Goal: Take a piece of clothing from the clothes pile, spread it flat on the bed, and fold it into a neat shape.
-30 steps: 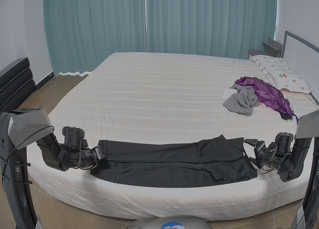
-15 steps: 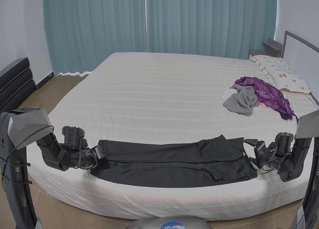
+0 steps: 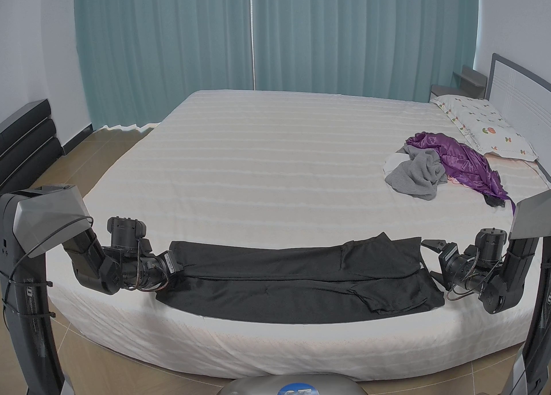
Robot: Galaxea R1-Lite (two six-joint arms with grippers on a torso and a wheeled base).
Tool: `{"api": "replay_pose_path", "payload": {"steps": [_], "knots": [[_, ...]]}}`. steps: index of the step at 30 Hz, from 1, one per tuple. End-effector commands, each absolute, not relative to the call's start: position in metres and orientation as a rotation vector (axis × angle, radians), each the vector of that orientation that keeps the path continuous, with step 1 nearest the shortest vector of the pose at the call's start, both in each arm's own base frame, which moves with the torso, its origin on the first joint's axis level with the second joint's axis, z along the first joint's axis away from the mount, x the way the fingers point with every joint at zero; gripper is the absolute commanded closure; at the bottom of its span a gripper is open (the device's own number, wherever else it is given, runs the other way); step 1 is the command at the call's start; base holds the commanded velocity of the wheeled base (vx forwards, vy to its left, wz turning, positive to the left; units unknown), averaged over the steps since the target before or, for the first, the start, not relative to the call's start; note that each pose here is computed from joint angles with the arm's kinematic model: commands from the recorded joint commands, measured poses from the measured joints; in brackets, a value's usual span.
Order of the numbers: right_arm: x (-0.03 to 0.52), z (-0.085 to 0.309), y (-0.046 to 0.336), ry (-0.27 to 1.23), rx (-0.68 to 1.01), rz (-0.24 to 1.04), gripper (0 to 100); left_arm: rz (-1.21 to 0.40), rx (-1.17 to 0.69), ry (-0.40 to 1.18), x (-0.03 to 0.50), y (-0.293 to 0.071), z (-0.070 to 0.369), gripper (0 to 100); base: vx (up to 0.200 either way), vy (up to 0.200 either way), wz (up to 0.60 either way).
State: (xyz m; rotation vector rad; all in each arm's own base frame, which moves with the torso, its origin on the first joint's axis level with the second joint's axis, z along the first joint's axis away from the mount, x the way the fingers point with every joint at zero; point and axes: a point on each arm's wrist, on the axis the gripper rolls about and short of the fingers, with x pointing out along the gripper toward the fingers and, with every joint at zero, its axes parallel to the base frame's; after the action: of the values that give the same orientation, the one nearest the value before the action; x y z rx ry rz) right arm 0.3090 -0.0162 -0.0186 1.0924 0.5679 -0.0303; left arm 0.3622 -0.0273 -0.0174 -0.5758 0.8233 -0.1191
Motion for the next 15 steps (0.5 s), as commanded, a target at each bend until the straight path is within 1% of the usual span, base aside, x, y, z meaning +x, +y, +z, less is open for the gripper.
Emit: {"api": "replay_pose_path", "payload": {"steps": [1,10,15], "knots": [[0.3089,-0.0189,-0.0162,0.569,1.092,-0.03,0,-0.119,-0.577,0.822,0.3627,-0.0274,-0.0174,100,-0.2,0.0,0.0],[0.3089,-0.0189,-0.0162,0.57,1.093,-0.029,0,-0.118,-0.585,0.815,0.3634,-0.0275,-0.0162,100,0.0,0.0,0.0],[0.3089,-0.0189,-0.0162,0.57,1.093,-0.029,0,-0.127,-0.587,0.783,0.3656,-0.0276,-0.0147,100,0.0,0.0,0.0]]}}
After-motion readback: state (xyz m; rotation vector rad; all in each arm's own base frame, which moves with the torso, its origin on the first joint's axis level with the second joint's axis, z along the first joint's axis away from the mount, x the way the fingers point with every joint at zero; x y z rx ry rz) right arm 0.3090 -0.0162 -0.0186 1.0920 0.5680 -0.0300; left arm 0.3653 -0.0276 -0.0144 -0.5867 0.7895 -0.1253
